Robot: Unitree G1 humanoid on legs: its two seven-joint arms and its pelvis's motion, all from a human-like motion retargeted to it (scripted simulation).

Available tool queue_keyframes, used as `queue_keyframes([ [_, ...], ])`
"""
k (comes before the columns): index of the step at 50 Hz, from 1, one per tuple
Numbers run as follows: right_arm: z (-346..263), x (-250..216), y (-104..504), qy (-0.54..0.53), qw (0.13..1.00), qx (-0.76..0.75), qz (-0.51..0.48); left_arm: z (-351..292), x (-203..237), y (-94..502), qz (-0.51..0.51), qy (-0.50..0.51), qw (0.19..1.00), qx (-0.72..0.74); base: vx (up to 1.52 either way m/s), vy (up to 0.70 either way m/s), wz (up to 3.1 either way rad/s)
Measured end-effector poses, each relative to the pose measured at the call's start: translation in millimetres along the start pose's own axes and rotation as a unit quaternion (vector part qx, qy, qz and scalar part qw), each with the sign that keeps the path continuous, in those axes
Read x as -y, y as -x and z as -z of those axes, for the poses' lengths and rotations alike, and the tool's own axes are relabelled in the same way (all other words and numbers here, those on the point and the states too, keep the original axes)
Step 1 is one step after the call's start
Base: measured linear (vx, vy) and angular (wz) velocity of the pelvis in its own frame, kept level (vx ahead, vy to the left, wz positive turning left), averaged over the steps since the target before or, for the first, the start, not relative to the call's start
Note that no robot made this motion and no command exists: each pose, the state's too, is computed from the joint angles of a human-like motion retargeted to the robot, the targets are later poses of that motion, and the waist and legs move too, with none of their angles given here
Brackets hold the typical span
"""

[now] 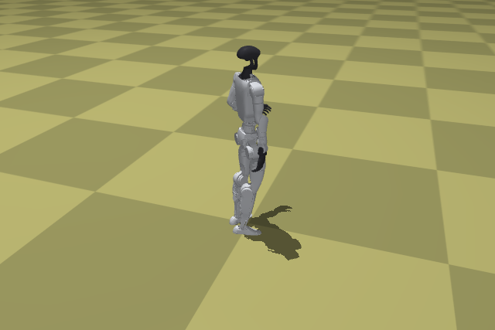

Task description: Upper body actions

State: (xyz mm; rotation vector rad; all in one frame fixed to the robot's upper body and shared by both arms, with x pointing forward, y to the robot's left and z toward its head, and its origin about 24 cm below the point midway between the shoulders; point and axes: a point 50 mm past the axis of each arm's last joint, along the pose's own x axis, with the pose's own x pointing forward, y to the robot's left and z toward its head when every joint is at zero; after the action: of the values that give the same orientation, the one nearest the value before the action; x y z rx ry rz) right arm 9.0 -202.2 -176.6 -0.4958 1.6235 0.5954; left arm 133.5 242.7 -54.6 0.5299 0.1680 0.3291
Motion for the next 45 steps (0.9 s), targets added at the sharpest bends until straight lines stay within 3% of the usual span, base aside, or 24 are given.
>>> queue_keyframes([
  [15,-16,3,1,0.04,0.999,0.021,0.005,102,47,82,0.207,-0.024,0.902,-0.378,0.0,0.0,0.0],
  [20,-13,0,0,0.043,0.999,0.016,0.001,117,56,118,0.274,-0.082,0.818,-0.5,0.0,0.0,0.0],
  [25,-10,1,0,0.058,0.998,0.005,0.011,118,66,152,0.379,-0.06,0.711,-0.59,0.0,0.0,0.0],
  [30,-6,2,0,0.069,0.997,-0.004,0.024,111,78,169,0.461,-0.025,0.643,-0.612,-0.03,-0.01,-0.22],
  [35,1,1,0,0.054,0.998,-0.014,0.021,114,74,152,0.433,-0.071,0.685,-0.581,-0.01,-0.01,-0.04],
  [45,6,-3,-1,0.033,0.999,-0.02,0.003,113,71,136,0.459,-0.085,0.682,-0.562,0.0,0.0,0.0],
])
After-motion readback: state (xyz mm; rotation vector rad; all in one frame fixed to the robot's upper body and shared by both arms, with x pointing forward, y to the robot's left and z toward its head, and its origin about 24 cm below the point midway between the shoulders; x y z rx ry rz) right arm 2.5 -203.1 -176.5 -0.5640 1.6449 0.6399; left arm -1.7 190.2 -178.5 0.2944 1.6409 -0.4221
